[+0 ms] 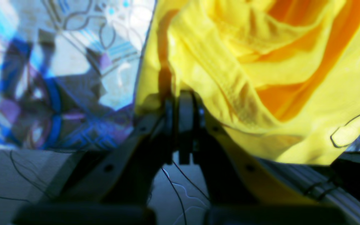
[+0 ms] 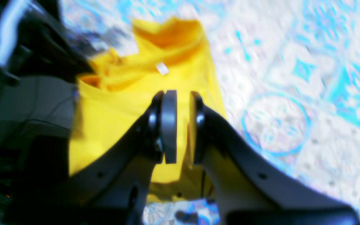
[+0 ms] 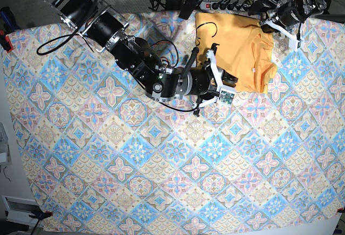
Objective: Fold the T-shirt properly
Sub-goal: 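Pull the shirt with the right gripper to spread it out, then drag the shirt with the right gripper back toward the table center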
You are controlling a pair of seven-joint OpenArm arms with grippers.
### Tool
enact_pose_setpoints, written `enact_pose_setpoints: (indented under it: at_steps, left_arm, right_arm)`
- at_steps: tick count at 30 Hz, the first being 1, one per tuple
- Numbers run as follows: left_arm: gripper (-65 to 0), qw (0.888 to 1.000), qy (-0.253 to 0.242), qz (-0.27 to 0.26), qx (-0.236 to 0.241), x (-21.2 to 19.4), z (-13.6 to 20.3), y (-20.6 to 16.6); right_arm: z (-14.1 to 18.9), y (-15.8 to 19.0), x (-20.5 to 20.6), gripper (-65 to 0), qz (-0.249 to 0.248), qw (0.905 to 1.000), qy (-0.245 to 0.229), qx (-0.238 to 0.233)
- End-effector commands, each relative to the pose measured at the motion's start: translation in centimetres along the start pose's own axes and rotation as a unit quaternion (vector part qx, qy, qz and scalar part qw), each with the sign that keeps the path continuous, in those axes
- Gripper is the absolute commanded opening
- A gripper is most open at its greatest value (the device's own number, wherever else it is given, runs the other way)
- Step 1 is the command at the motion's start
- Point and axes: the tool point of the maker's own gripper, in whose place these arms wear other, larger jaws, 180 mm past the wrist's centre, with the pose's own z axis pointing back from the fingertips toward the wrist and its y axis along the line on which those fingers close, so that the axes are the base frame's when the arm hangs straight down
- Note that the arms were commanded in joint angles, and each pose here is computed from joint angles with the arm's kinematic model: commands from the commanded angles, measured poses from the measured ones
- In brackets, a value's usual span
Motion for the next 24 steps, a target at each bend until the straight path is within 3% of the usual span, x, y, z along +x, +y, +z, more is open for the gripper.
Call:
enact_pose_setpoints:
  at_steps: [1,3,9,12,18,24]
  left_arm:
    - [-65.0,1.0,-0.016,-0.002,0.001,1.0,0.4,0.0]
    - [-65.0,1.0,-0.017,0.014,0.006,1.0,0.4,0.2]
    - [-65.0,0.999,-0.019,0.021,0.014,1.1,0.4,0.6]
    - [-61.0,0.996,-0.055,0.055,0.045,2.4,1.5,2.7]
    - [-53.4,0.993,-0.078,0.074,0.058,3.1,2.2,3.7]
    - [-51.2,0.992,-0.089,0.073,0.056,3.9,2.2,3.5]
  right_arm:
    - [-0.1,0.0,2.8,-57.7,0.012,0.9994,-0.033,0.001]
    - [-0.7,0.1,3.6,-57.7,0.012,0.9992,-0.037,0.006]
    - [-4.2,2.3,2.3,-57.7,0.028,0.9984,0.013,0.047]
    - [-6.2,4.1,1.4,-57.7,0.052,0.9955,0.047,0.064]
    - [-8.5,3.8,-3.8,-57.7,0.081,0.9879,0.122,0.052]
    - [-9.2,2.5,-9.5,-57.7,0.041,0.9844,0.165,0.045]
